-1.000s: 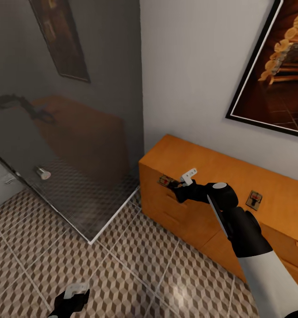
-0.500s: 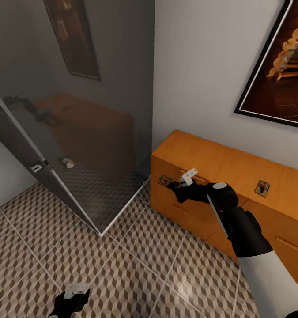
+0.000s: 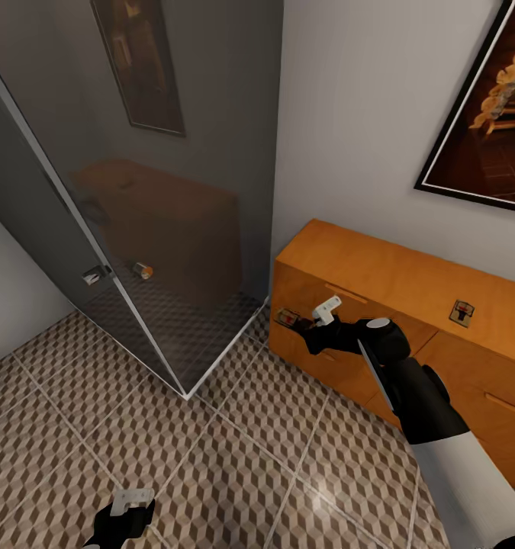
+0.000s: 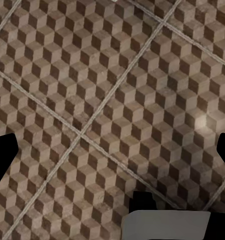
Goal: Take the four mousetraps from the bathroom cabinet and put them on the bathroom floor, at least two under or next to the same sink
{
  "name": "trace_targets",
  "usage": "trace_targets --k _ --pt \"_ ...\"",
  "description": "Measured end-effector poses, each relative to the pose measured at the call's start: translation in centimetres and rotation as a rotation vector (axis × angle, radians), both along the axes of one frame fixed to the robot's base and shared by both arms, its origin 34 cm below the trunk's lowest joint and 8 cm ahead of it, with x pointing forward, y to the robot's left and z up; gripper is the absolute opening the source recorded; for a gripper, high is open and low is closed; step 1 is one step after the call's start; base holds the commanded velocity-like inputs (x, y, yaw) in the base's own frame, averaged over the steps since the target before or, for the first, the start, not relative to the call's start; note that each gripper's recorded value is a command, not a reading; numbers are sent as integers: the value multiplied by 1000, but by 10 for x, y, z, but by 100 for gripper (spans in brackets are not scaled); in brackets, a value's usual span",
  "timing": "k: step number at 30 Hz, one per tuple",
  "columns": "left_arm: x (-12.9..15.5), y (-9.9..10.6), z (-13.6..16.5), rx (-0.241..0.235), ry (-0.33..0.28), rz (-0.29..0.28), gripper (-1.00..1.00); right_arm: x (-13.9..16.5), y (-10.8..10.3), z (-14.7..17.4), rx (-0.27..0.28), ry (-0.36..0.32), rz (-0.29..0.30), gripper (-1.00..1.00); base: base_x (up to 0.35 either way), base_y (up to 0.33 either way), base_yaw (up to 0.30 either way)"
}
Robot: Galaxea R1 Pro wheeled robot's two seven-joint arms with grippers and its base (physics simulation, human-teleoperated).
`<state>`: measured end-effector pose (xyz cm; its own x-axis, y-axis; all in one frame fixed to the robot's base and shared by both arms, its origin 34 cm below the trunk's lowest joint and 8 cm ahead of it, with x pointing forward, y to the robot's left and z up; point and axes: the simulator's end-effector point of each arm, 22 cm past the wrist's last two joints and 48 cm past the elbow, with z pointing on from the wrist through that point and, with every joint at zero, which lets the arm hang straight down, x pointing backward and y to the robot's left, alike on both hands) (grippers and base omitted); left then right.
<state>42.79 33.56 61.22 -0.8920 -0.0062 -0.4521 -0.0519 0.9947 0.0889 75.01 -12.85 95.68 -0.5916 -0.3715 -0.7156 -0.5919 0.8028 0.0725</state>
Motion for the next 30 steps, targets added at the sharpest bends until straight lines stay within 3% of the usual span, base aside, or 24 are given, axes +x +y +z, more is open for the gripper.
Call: trace_targets --k 12,22,30 --pt "0 0 0 0 0 0 100 -31 -22 -122 -34 144 21 -100 -1 1 0" --pt "0 0 0 -1 0 0 100 -110 -58 -243 -71 232 31 -100 0 0 0" --pt "0 0 0 -1 0 0 100 -179 -88 -289 -66 276 36 -100 0 0 0"
